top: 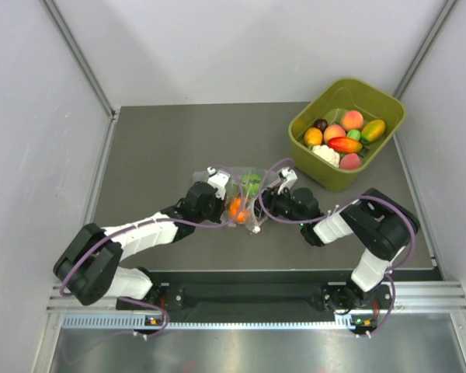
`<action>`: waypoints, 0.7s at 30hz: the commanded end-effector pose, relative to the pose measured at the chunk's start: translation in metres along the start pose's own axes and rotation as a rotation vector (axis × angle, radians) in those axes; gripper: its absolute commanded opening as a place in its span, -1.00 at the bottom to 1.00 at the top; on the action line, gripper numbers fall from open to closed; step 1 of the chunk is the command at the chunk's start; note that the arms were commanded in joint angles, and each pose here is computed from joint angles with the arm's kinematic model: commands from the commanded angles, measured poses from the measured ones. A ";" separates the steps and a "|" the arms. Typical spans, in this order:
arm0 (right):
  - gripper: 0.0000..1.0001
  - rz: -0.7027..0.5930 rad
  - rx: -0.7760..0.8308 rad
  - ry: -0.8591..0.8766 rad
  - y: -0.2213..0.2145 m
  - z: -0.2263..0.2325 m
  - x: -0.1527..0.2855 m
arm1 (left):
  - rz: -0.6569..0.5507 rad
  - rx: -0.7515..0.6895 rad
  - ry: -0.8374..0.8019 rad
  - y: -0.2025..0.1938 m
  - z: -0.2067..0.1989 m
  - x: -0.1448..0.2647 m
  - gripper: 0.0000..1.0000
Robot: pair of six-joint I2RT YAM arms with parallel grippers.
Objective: Open the zip-top bag and remove the fake food
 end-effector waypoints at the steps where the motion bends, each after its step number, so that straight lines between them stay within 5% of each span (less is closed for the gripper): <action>1: 0.35 -0.114 0.011 0.120 0.033 0.023 -0.015 | -0.056 -0.018 -0.052 0.020 -0.009 -0.010 -1.00; 14: 0.34 0.040 -0.001 0.086 -0.006 0.008 -0.021 | -0.021 -0.020 -0.098 0.017 -0.017 -0.032 -1.00; 21: -0.73 0.103 0.015 0.057 -0.020 -0.001 -0.019 | -0.028 -0.019 -0.104 0.018 -0.018 -0.031 -1.00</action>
Point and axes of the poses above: each gripper's point midway between its finger pads, its own x axis back along the fingers, its own z axis along the line the jaws close on, y = z × x, the point moved 3 cm from there along x, back along the fingers
